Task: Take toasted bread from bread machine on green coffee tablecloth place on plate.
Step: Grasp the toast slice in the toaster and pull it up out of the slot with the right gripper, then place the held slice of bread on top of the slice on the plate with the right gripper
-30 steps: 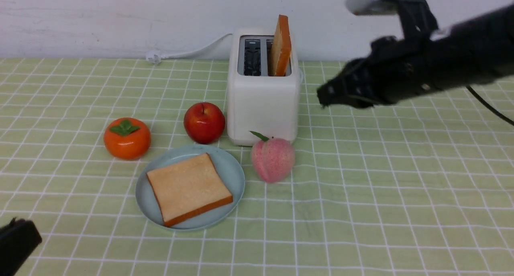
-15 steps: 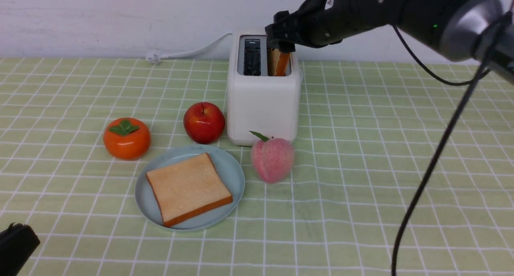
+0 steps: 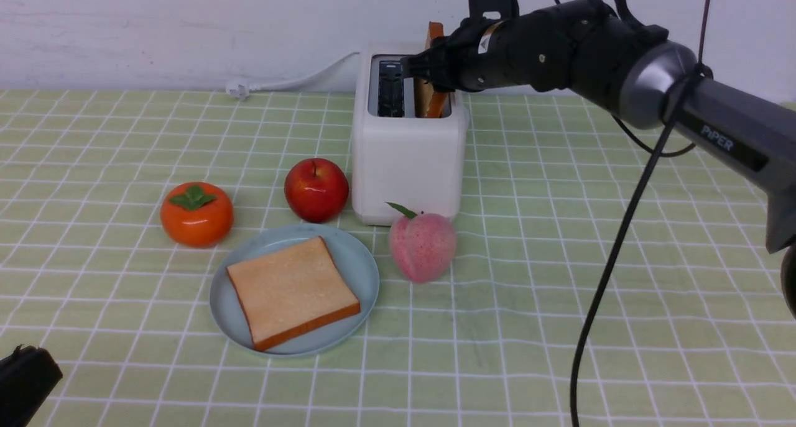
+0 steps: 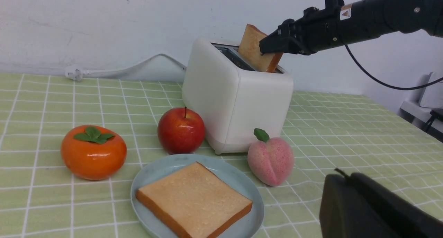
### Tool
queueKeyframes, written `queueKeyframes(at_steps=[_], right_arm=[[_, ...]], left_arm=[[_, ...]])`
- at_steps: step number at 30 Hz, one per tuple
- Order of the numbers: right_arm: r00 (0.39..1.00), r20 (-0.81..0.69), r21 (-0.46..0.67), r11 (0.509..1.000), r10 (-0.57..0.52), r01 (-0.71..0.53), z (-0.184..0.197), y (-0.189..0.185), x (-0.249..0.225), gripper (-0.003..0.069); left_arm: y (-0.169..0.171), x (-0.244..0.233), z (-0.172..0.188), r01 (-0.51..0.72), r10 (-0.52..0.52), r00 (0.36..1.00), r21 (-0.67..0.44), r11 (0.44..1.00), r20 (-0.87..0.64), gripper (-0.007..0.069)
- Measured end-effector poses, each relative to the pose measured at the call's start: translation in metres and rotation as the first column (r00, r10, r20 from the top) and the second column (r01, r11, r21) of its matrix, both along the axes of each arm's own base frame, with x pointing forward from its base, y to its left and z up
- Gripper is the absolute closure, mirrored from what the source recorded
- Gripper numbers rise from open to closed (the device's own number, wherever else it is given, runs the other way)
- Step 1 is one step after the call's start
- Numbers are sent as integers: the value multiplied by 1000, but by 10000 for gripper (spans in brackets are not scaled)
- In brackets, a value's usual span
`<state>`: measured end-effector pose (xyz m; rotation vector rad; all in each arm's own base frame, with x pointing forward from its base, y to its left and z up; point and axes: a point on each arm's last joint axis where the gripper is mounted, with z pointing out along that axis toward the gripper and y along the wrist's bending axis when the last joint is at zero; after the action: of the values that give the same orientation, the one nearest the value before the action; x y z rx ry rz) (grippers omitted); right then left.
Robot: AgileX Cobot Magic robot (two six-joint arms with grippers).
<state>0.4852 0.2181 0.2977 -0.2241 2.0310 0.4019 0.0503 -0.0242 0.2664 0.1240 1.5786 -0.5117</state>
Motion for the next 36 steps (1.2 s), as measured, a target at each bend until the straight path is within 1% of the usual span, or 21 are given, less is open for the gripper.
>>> queueKeyframes(at_steps=[1,2,3,8,10,13,14,15,17,18,19,21,23,24,27,30,32,33,35,36], right_arm=[[1000,1,0,1000,0,0,0,0,0,476],[1000,2,2,1000,0,0,0,0,0,512],[1000,2,3,1000,0,0,1,0,0,528],[1000,4,4,1000,0,0,2,0,0,537],[1000,8,7,1000,0,0,9,-1,-3,537],[999,35,19,1000,6,-7,34,-3,-15,537],[999,38,20,1000,7,-8,37,-3,-16,537],[998,61,29,999,16,-18,60,-4,-29,537],[996,79,31,999,38,-40,89,-4,-49,537],[994,92,14,998,62,-63,108,-4,-65,537],[994,91,14,998,65,-66,110,-4,-67,537],[988,78,-44,990,134,-131,141,-3,-103,537],[979,30,-86,977,200,-197,152,-1,-126,537],[970,-21,-90,966,243,-243,154,2,-139,537],[919,-146,-57,925,365,-376,143,16,-161,537],[839,-257,43,873,479,-485,108,37,-168,537],[801,-299,97,852,518,-515,86,47,-167,538],[780,-317,153,841,540,-519,71,56,-163,540],[752,-334,227,823,568,-521,46,66,-157,540],[741,-335,247,813,582,-527,36,70,-154,540]], left_arm=[[0,0,0,0,0,1000,0,1000,0,638],[0,0,0,0,0,1000,0,1000,0,638],[0,0,0,0,0,1000,0,1000,0,638],[0,0,0,0,0,1000,0,1000,-1,638],[0,0,0,1,-1,1000,1,1000,-3,638],[0,0,-1,2,-2,1000,2,1000,-6,638],[0,0,-1,2,-2,1000,2,1000,-6,638],[0,0,-1,2,-2,1000,10,1000,-2,638],[0,0,-1,0,0,1000,33,999,7,638],[0,0,-1,-2,1,1000,45,999,12,638],[0,0,-1,-2,1,1000,48,999,13,638],[0,0,-1,-2,2,1000,55,998,15,638],[0,0,-2,0,-1,1000,63,998,8,637],[0,0,-3,4,-4,1000,67,998,-1,637],[-2,-1,-7,25,-21,998,84,996,-51,636],[-3,-3,-14,54,-42,992,99,994,-123,635],[-4,-2,-19,61,-45,988,105,993,-148,634],[-4,-1,-25,62,-44,986,109,992,-162,635],[-4,1,-33,56,-36,984,108,993,-172,635],[-4,2,-38,49,-30,984,106,993,-173,635]])
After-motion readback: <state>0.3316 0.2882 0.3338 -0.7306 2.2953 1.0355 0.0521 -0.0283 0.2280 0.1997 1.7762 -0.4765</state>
